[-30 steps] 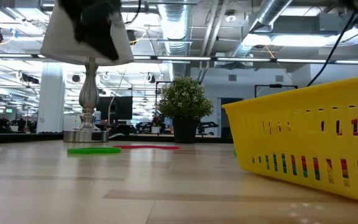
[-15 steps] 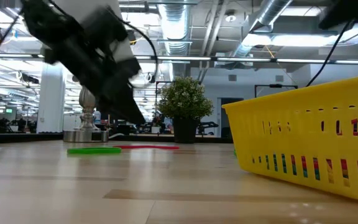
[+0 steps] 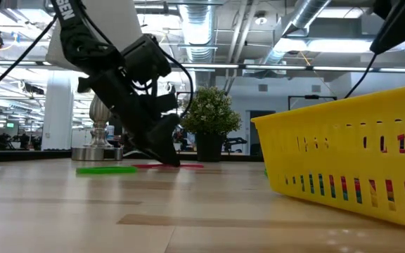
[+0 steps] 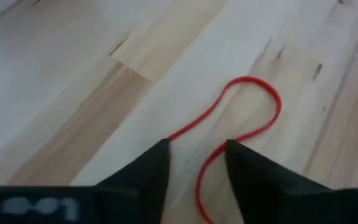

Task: Pick and place items into bin
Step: Put the red rubber band into the bin

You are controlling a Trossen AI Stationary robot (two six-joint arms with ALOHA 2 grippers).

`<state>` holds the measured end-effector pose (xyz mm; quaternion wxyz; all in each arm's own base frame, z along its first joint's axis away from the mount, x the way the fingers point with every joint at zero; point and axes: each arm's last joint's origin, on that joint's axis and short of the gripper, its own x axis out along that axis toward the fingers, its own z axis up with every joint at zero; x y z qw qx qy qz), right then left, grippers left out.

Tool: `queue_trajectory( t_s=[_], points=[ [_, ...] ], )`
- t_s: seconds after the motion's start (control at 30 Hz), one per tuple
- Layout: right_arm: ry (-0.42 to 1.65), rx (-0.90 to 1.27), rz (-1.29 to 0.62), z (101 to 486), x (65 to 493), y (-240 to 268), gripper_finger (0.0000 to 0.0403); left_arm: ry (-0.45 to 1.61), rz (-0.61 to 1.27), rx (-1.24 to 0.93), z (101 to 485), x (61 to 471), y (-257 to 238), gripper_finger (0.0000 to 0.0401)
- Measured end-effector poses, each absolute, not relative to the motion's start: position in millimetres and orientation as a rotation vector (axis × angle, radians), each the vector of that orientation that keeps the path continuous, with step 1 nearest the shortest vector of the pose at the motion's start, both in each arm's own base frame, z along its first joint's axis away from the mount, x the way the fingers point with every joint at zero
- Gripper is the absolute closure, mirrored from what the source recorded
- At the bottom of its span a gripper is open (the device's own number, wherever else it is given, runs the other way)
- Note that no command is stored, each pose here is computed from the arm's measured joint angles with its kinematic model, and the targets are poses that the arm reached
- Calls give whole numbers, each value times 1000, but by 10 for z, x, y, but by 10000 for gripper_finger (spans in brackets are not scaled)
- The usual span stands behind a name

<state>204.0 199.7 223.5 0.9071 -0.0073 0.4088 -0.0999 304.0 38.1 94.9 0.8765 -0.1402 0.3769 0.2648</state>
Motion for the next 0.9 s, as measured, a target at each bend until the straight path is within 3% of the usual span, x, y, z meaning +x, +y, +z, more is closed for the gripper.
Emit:
queue_trajectory(
  t_s=[0.2, 0.27, 0.37, 0.5, 0.63, 0.73, 0.8, 0.9],
  points=[
    [837, -11, -207, 2238, 2046, 1999, 321, 807, 572, -312, 919, 3025, 330, 370],
    [835, -9, -206, 2239, 2046, 2001, 321, 790, 570, -329, 919, 3035, 303, 390],
    [837, -33, -192, 2239, 2035, 2012, 321, 734, 525, -342, 962, 3078, 228, 397],
    [853, -151, -124, 2239, 1935, 2077, 321, 655, 263, -412, 1163, 3139, -42, 401],
    [785, -158, -135, 2335, 1767, 2118, 321, 412, 105, -388, 1665, 3226, -296, 401],
    [714, -174, -147, 2386, 1661, 2160, 321, 352, 1, -288, 1986, 3240, -545, 401],
    [668, -186, -149, 2414, 1607, 2189, 321, 356, 31, -180, 2159, 3224, -630, 401],
    [637, -149, -157, 2423, 1563, 2223, 321, 463, 241, -70, 2200, 3200, -617, 400]
  ],
)
